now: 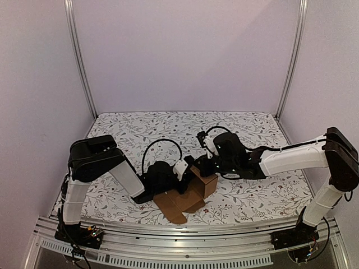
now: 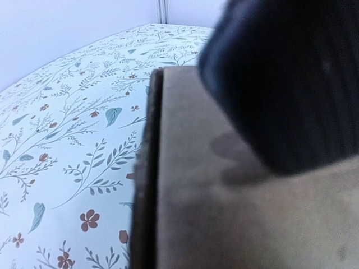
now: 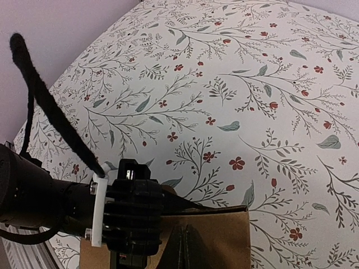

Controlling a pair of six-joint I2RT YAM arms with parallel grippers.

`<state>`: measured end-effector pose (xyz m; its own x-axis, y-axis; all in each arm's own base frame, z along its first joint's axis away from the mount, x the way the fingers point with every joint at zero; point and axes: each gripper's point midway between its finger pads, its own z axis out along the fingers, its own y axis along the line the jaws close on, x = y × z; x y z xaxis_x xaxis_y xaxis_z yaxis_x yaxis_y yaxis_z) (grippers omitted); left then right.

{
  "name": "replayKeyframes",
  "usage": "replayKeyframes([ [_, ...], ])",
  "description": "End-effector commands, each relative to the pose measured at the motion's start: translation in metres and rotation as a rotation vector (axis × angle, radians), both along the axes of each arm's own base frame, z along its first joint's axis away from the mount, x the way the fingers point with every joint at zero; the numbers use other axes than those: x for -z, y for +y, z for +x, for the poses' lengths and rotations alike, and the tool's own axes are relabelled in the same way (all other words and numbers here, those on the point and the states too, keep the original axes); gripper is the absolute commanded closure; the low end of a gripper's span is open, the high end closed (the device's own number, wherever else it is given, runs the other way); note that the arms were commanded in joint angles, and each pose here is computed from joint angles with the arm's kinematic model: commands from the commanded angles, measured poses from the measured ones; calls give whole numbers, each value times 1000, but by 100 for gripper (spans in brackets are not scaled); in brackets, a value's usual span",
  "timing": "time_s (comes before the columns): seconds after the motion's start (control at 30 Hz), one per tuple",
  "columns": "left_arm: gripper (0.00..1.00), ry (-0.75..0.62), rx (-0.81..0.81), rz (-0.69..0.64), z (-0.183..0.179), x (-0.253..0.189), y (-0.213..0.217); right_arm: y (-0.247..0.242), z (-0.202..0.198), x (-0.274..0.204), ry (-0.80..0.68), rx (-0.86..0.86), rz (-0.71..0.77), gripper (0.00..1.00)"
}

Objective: Fold the paper box

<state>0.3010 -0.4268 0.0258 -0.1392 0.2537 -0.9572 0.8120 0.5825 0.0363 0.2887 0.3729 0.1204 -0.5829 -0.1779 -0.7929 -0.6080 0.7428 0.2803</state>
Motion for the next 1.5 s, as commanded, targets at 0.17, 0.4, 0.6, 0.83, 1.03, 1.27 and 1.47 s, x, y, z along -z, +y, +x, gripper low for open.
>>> replayKeyframes([
  [0.17, 74, -27, -5, -18, 0, -23, 5, -22, -7, -15, -26, 21, -36, 92],
  [0.4, 77, -30, 9, -30, -4, -31, 5, -32, -13, -20, -30, 29, -35, 92],
  [0.6, 91, -41, 22, -17, -6, -31, 4, -39, -16, -24, -34, 40, -35, 92],
  [0.83, 100, -47, 17, 16, -10, -33, 9, -44, -18, -30, -46, 47, -34, 92],
  [1.03, 100, -25, 8, 86, -12, -40, 12, -53, -22, -44, -68, 44, -35, 92],
  [1.27, 100, 95, 7, 223, -10, -49, 7, -77, -37, -60, -93, 21, -100, 91],
  [1.47, 100, 201, -9, 352, -8, -57, 8, -105, -50, -75, -121, 27, -161, 91],
])
